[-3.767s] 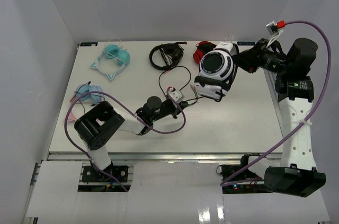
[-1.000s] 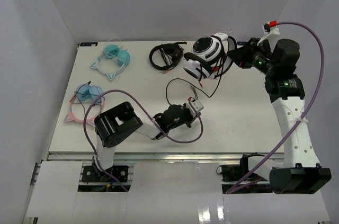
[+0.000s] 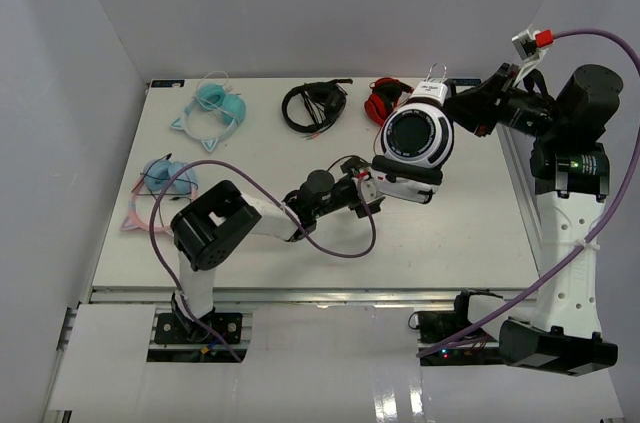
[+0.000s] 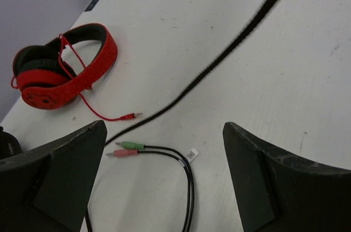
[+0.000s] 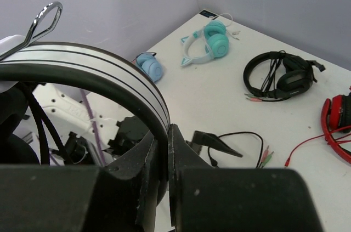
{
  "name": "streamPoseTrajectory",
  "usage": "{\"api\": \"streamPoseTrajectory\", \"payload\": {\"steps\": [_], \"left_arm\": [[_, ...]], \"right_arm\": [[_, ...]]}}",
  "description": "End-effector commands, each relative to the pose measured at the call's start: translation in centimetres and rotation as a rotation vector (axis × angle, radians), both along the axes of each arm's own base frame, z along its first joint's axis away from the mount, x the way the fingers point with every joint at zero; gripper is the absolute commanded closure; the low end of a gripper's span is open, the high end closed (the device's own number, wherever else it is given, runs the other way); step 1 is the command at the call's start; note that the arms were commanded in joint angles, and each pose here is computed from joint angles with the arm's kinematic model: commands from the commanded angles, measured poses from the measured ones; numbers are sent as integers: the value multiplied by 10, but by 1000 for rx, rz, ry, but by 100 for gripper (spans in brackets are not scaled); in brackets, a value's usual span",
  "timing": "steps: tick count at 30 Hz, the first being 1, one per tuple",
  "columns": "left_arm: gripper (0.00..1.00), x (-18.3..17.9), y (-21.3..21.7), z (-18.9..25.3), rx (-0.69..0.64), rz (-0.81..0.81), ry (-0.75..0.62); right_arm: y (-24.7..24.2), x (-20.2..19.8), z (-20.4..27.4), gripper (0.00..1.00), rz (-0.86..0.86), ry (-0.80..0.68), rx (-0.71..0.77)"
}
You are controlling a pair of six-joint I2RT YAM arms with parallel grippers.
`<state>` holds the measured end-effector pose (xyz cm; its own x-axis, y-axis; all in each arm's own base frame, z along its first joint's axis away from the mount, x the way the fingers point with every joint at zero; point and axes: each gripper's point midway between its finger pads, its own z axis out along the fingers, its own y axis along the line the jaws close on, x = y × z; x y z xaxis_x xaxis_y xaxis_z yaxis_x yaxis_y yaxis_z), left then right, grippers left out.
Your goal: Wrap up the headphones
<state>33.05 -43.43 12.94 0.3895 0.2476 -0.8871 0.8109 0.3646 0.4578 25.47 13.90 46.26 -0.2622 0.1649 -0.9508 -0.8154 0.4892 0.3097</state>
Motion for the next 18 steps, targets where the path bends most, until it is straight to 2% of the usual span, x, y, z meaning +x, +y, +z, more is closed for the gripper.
{"api": "streamPoseTrajectory", "payload": {"steps": [1,4,7,15,18], "left_arm": [[2,7,-22,-2,45,-64,-51],[7,15,-37,-8,60,-85,-34],[24,14,-53,-27,102,-144,15],[98,15,-43,-45,118,-122,64],[100,13,-30,-38,94,-117,76]], "right_arm": [[10,-29,24,92,91,5,66],[12,-35,27,92,116,12,85],[13,-41,32,92,129,14,94],[13,-46,36,92,134,11,98],[8,-41,28,92,87,8,77]]}}
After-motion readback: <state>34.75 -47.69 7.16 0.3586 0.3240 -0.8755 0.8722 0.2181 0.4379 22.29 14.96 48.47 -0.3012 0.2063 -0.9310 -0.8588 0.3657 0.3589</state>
